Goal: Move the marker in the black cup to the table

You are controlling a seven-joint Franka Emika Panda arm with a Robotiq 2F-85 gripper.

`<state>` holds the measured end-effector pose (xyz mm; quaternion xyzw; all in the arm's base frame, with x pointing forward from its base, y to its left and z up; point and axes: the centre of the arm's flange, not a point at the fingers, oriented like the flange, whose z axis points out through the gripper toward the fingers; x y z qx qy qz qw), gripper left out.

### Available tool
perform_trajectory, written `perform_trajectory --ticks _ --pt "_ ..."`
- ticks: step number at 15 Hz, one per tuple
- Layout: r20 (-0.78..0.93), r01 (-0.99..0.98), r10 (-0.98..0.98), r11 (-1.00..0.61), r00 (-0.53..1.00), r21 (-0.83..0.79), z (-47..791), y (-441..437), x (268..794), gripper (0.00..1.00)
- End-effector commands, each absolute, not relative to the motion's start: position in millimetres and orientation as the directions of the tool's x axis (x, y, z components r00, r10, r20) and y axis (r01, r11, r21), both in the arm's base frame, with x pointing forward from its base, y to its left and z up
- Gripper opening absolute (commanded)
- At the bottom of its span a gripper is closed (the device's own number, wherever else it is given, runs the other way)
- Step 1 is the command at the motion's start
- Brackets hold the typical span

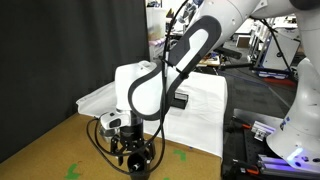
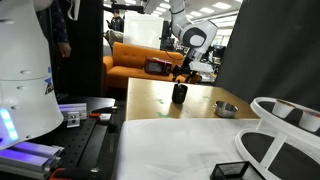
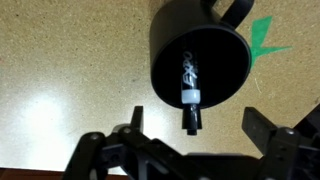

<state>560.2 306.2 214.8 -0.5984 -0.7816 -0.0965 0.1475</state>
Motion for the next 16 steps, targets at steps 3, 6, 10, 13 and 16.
perform_trajectory --ticks 3,6,10,13,16 --pt "0.371 0.966 0.898 0.258 -0.236 -0.011 208.8 307.8 566.6 0.60" --pt "0.372 0.968 0.900 0.251 -0.228 -0.013 205.8 304.1 566.9 0.40" --pt "0.373 0.970 0.900 0.243 -0.225 0.000 209.5 300.5 569.3 0.12" --pt "0.371 0.969 0.899 0.246 -0.233 0.013 217.0 302.6 567.8 0.04" --pt "0.363 0.967 0.899 0.254 -0.247 0.028 229.2 305.0 565.8 0.05"
